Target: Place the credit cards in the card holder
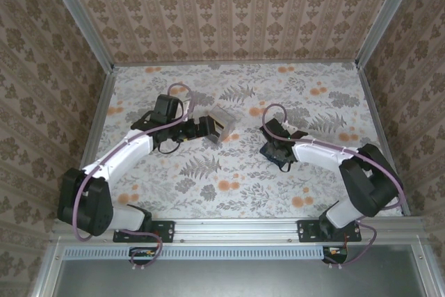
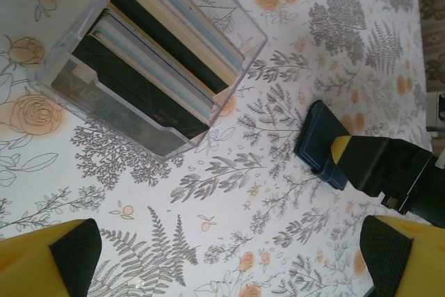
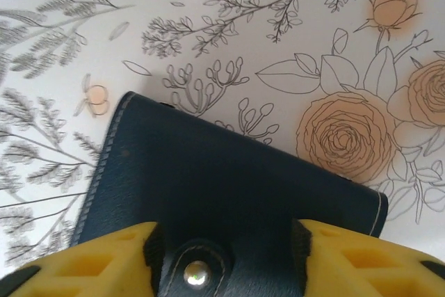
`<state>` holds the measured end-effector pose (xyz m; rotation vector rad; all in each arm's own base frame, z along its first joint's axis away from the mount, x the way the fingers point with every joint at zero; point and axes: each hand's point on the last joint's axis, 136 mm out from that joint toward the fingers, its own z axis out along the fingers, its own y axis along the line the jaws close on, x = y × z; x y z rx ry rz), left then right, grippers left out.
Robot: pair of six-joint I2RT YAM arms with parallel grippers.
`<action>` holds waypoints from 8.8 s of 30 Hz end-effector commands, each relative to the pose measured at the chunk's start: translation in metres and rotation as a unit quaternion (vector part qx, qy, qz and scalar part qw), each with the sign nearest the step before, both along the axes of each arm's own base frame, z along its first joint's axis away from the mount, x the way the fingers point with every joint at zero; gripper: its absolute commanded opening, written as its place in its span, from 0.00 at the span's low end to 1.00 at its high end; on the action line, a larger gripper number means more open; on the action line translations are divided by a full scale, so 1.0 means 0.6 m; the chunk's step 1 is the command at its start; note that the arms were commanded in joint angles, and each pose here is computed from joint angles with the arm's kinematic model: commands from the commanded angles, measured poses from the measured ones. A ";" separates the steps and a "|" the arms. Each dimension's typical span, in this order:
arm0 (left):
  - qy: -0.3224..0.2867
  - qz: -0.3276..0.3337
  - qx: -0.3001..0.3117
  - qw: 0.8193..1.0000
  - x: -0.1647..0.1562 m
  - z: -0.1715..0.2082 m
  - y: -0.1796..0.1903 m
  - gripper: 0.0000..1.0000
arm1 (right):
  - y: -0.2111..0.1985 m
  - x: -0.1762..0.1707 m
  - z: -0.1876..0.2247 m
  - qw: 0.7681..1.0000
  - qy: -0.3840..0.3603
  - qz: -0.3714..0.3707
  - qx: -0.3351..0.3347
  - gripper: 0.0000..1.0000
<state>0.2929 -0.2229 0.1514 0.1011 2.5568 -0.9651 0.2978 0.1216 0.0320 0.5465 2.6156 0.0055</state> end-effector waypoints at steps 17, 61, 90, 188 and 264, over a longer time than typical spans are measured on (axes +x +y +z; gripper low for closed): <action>-0.037 -0.073 0.080 0.993 -0.070 -0.073 -0.019 0.95 | 0.101 -0.078 0.059 0.931 -0.025 0.357 -0.072 0.44; -0.107 -0.175 -0.047 0.978 -0.111 0.044 -0.040 0.77 | 0.192 -0.061 0.159 0.812 -0.144 0.483 0.294 0.00; -0.281 -0.558 -0.077 0.777 -0.283 0.030 -0.102 0.49 | 0.275 -0.195 0.264 0.532 -0.284 0.793 0.088 0.00; 0.091 -0.147 -0.097 0.980 -0.083 -0.125 -0.139 0.41 | 0.187 -0.065 0.129 0.925 -0.031 0.316 0.210 0.00; 0.117 -0.032 -0.002 0.993 -0.100 -0.225 -0.055 0.00 | 0.189 -0.081 0.035 0.896 0.057 0.229 0.375 0.44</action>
